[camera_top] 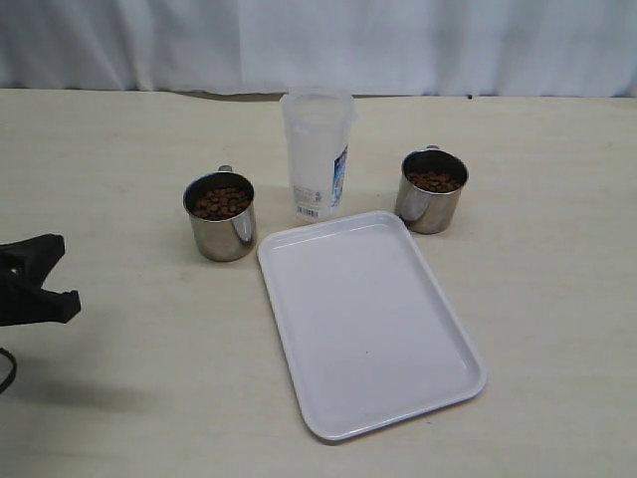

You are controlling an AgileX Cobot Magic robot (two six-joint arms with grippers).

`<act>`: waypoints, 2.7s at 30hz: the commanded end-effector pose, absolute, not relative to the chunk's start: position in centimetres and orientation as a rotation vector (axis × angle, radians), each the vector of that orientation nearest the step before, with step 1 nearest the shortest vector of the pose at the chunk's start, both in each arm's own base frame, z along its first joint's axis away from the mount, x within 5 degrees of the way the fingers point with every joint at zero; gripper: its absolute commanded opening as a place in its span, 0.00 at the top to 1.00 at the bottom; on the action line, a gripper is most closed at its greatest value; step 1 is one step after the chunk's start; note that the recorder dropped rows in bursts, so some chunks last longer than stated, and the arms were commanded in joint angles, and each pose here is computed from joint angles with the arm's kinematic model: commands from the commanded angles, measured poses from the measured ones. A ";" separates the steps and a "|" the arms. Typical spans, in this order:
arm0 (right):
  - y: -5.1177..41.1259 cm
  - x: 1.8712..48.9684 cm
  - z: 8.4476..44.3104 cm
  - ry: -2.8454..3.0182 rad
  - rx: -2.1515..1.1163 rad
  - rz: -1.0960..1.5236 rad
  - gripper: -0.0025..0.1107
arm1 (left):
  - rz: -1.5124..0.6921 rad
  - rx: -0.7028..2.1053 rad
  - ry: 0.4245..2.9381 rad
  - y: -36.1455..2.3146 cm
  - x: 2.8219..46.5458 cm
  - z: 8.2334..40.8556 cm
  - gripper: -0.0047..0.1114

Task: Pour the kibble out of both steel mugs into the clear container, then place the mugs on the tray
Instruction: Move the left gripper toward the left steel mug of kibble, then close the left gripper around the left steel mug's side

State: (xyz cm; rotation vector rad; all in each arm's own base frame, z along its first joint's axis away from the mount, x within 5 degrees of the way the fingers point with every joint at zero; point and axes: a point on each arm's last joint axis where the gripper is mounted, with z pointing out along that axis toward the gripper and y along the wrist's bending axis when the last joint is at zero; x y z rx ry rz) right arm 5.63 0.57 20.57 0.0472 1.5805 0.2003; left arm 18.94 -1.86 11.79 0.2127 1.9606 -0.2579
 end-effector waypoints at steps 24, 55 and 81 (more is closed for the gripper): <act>0.6 5.6 20.5 1.579 0.042 0.198 0.93 | -0.568 0.807 1.880 -4.6 24.4 7.2 0.96; 0.6 5.6 20.5 1.579 0.042 0.198 0.93 | -0.576 0.820 1.719 -5.0 29.0 6.3 0.45; 0.6 5.6 20.5 1.579 0.042 0.198 0.93 | -0.617 0.875 1.649 -8.5 31.9 5.3 0.45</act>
